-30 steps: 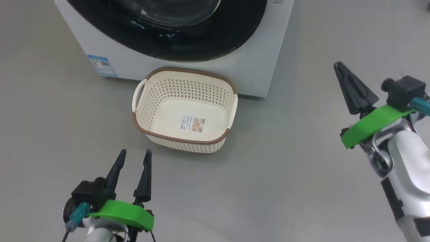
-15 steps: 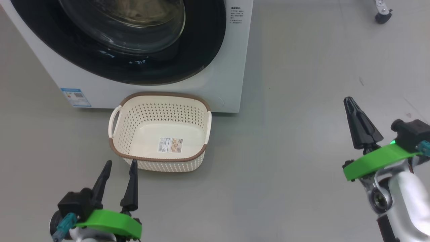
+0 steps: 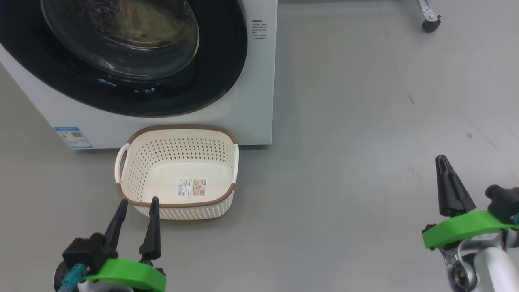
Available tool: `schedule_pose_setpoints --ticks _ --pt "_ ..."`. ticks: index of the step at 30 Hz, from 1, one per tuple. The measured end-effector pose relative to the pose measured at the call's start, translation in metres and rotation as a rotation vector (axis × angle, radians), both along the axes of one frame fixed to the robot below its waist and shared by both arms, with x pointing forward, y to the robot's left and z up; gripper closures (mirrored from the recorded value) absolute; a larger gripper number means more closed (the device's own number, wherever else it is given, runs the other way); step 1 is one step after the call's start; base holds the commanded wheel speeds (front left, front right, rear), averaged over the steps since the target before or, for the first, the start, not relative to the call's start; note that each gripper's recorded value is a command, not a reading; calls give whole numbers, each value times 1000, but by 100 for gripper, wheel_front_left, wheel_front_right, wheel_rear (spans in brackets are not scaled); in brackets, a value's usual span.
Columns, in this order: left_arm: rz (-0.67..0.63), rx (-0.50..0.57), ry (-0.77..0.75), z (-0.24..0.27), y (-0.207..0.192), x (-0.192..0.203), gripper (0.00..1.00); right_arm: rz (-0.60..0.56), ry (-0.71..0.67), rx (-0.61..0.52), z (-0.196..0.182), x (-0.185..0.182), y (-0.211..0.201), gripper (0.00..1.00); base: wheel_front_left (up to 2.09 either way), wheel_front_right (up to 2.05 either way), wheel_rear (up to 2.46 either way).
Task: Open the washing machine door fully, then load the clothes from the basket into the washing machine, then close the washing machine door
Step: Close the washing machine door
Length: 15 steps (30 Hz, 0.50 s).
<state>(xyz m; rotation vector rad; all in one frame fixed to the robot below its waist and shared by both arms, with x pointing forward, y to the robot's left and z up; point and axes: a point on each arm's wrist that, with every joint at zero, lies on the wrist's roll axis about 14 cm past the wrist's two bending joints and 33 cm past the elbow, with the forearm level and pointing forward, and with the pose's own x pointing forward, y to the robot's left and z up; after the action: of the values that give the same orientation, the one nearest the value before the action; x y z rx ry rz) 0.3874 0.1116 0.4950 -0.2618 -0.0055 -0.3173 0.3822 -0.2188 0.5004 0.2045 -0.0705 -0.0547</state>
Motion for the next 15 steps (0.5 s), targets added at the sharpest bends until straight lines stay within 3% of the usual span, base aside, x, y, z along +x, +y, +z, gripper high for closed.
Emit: schedule_pose_setpoints --ticks 1,2,3,4,15 --pt "-1 -1 -2 0 0 0 0 -3 2 4 -1 -1 0 100 0 0 0" --pt "-2 -1 -2 1 -1 1 0 -5 4 8 -2 -2 0 72 0 0 0" --pt "-3 -1 -3 1 -1 1 0 -6 4 7 -2 -2 1 14 0 0 0" --pt "-3 -2 -4 1 -1 1 0 -5 2 -3 -1 -2 1 0 0 0 0" --pt "19 14 -12 2 5 -4 0 0 -9 -5 3 0 4 0 0 0 0"
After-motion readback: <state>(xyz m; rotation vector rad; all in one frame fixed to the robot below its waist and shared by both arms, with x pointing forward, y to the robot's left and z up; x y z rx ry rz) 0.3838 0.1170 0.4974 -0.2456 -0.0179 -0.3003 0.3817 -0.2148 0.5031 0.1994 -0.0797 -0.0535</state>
